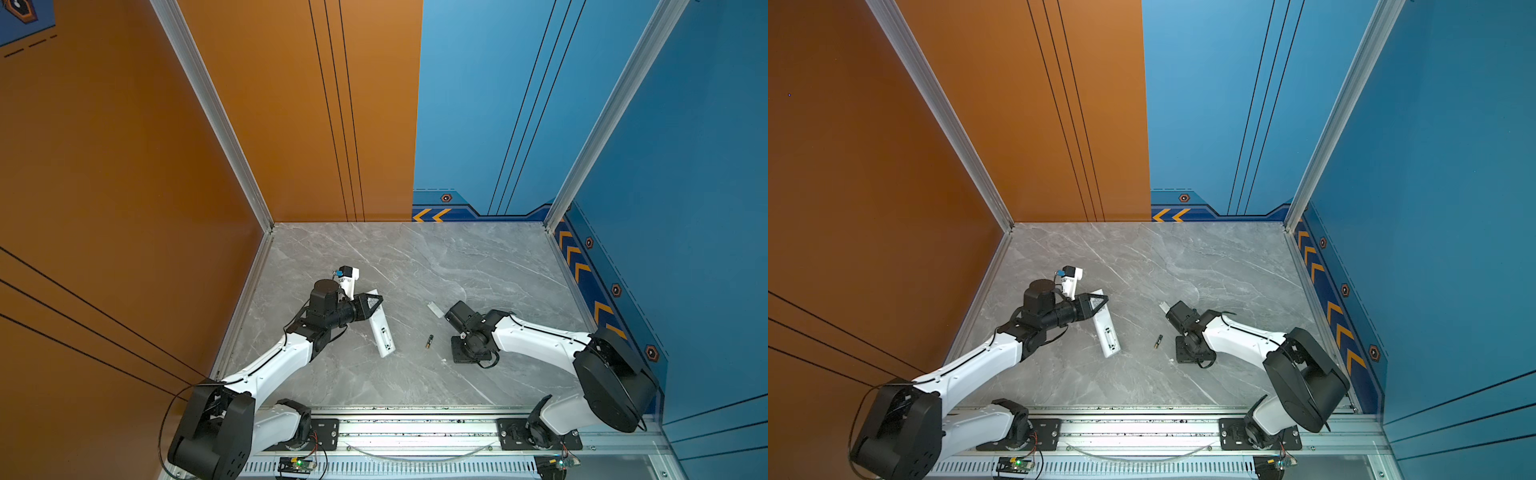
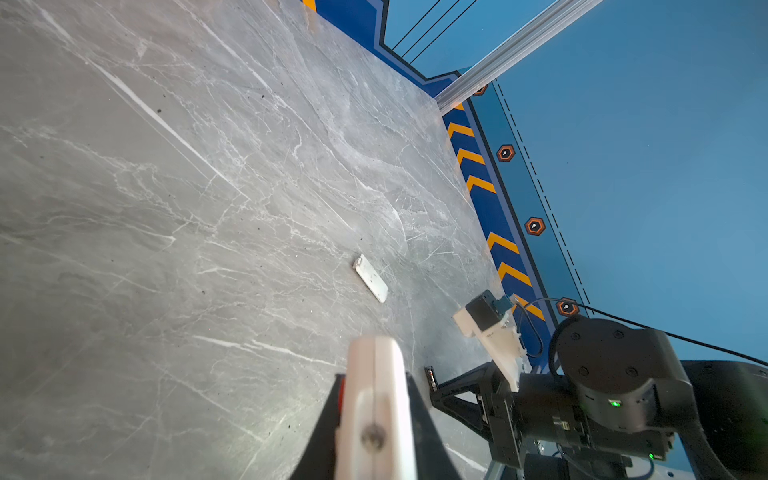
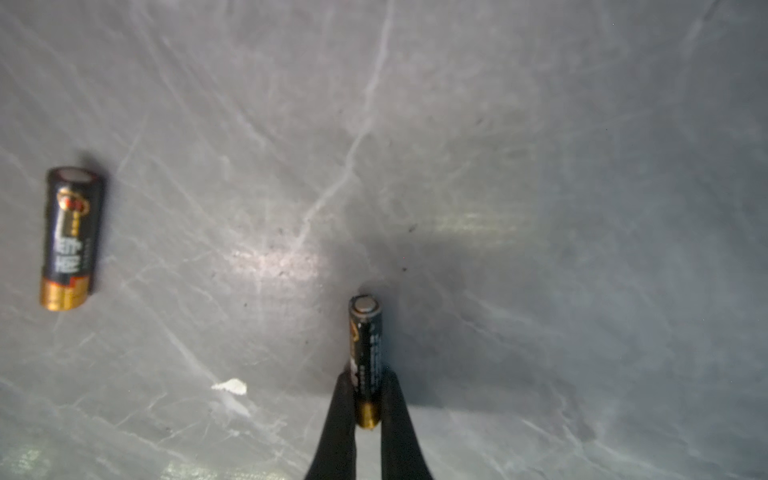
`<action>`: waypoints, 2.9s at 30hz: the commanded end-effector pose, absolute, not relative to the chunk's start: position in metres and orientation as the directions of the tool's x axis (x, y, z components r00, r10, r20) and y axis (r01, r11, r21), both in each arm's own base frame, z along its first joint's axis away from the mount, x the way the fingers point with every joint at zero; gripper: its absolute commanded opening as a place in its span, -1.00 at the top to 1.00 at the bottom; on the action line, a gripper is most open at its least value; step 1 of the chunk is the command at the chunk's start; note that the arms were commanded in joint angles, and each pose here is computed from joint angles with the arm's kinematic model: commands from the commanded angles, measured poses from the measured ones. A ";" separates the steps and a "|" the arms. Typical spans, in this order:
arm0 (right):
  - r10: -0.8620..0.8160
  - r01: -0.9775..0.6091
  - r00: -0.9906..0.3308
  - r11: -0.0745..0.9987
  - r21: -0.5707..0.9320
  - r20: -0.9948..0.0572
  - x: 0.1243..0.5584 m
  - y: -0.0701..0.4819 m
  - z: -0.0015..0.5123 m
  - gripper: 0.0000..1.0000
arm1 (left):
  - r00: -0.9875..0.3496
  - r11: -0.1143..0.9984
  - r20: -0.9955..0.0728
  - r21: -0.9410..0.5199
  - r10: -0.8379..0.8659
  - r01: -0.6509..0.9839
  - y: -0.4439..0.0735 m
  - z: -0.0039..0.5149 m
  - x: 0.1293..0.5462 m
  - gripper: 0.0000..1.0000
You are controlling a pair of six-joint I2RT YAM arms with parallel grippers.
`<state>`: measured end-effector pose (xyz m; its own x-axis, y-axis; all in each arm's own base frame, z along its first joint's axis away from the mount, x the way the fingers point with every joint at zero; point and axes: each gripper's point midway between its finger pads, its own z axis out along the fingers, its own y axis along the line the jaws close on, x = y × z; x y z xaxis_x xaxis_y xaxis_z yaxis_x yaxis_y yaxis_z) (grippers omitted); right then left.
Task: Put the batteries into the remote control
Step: 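Lower the right gripper and pinch the AA battery upright, then carry the battery to the remote's open compartment held by the left gripper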
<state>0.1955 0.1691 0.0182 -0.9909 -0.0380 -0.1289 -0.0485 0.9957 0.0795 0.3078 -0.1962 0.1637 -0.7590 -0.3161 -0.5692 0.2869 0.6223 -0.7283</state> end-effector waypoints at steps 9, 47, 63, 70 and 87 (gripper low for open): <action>-0.139 -0.153 -0.964 0.987 0.046 -0.225 0.191 0.181 0.052 1.00 | -0.761 0.598 -0.542 -0.758 -0.356 0.261 -0.193 0.154 0.302 1.00; -0.409 -0.493 -0.856 0.829 0.264 -0.315 0.181 0.355 0.114 1.00 | -0.832 0.449 -0.399 -0.868 -0.384 0.209 -0.203 0.127 0.301 1.00; -0.405 -0.471 -0.876 0.834 0.287 -0.262 0.168 0.365 0.096 1.00 | -0.850 0.440 -0.372 -0.877 -0.372 0.192 -0.208 0.123 0.298 1.00; -0.397 -0.459 -0.883 0.843 0.280 -0.253 0.171 0.363 0.092 1.00 | -0.853 0.438 -0.369 -0.878 -0.369 0.190 -0.208 0.122 0.298 1.00; -0.393 -0.445 -0.893 0.847 0.292 -0.219 0.179 0.361 0.083 1.00 | -0.862 0.435 -0.355 -0.882 -0.362 0.181 -0.211 0.117 0.300 1.00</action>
